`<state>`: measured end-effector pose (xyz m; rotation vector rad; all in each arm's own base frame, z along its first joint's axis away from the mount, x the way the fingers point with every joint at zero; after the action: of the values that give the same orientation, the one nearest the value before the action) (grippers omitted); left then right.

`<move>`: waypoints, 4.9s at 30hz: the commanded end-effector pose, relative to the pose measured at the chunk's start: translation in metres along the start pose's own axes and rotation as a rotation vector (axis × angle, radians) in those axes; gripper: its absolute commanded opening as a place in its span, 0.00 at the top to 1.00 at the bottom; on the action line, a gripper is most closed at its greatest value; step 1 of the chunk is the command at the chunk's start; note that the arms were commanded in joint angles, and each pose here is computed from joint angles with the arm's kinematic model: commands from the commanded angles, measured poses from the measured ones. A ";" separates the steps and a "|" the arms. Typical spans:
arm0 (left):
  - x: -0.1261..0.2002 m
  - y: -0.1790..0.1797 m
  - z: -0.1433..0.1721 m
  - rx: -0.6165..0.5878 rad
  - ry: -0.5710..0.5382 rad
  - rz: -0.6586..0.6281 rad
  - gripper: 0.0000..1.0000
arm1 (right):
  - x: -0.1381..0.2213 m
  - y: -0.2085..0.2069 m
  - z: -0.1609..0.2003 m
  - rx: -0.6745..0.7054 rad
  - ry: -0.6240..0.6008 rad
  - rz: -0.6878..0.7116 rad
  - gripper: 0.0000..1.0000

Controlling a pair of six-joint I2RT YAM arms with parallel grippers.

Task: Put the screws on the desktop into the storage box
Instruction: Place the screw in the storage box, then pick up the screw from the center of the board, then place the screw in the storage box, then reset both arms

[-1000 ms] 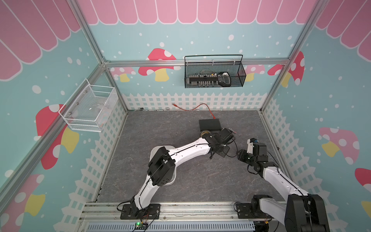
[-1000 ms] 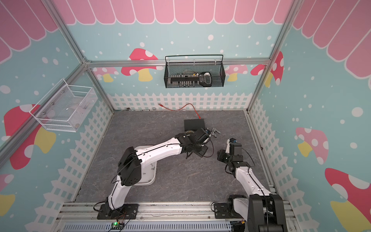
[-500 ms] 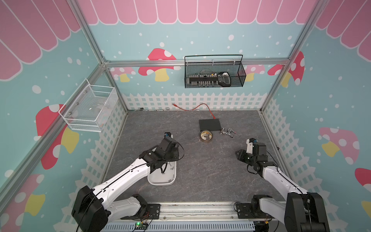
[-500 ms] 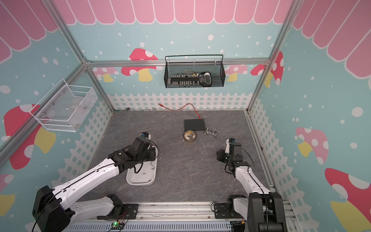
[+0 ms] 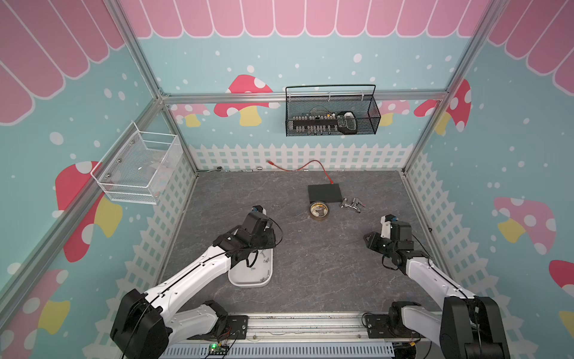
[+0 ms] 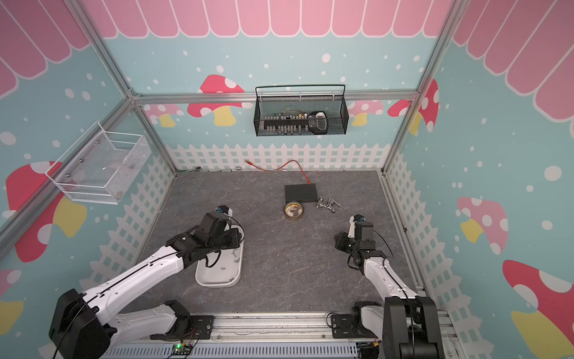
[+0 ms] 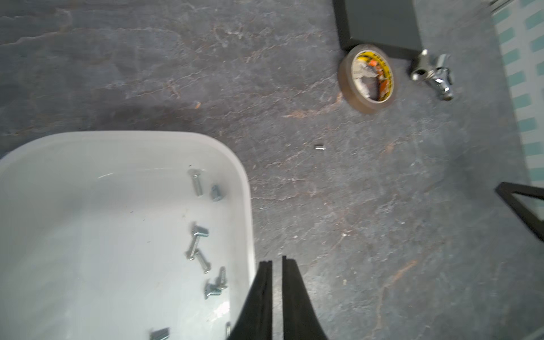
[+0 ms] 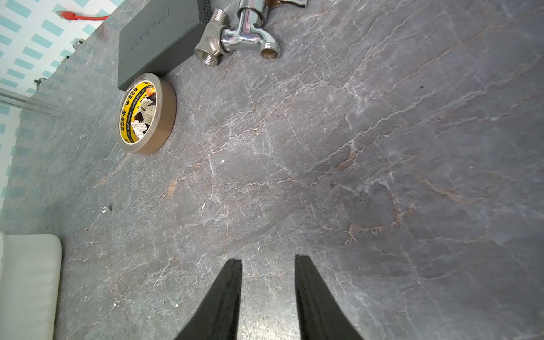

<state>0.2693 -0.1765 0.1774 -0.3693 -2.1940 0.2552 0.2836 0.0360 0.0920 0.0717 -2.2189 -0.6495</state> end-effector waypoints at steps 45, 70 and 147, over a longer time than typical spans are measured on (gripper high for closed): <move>-0.198 -0.024 -0.006 -0.284 0.435 -0.161 0.71 | -0.005 -0.004 0.006 -0.011 0.038 0.002 0.64; -0.201 -0.017 0.007 -0.292 0.521 -0.201 1.00 | -0.004 -0.002 0.007 -0.008 0.041 -0.007 0.64; 0.063 0.179 -0.020 -0.051 -1.058 -0.297 0.07 | 0.047 -0.020 -0.074 0.502 -0.930 0.281 0.51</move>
<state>0.2737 0.0382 0.1784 0.4240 -3.1916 0.3000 0.2926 -0.0254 0.1145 -0.3116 -2.9570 0.0298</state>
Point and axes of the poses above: each gripper's point midway between its finger pads, its own x axis back along the fingers, its own y axis along the line the jaws close on, z = x × y, the point moved 3 cm from there along x, back along the fingers, and after that the axes turned 3 degrees about -x, right-handed, at the moved point
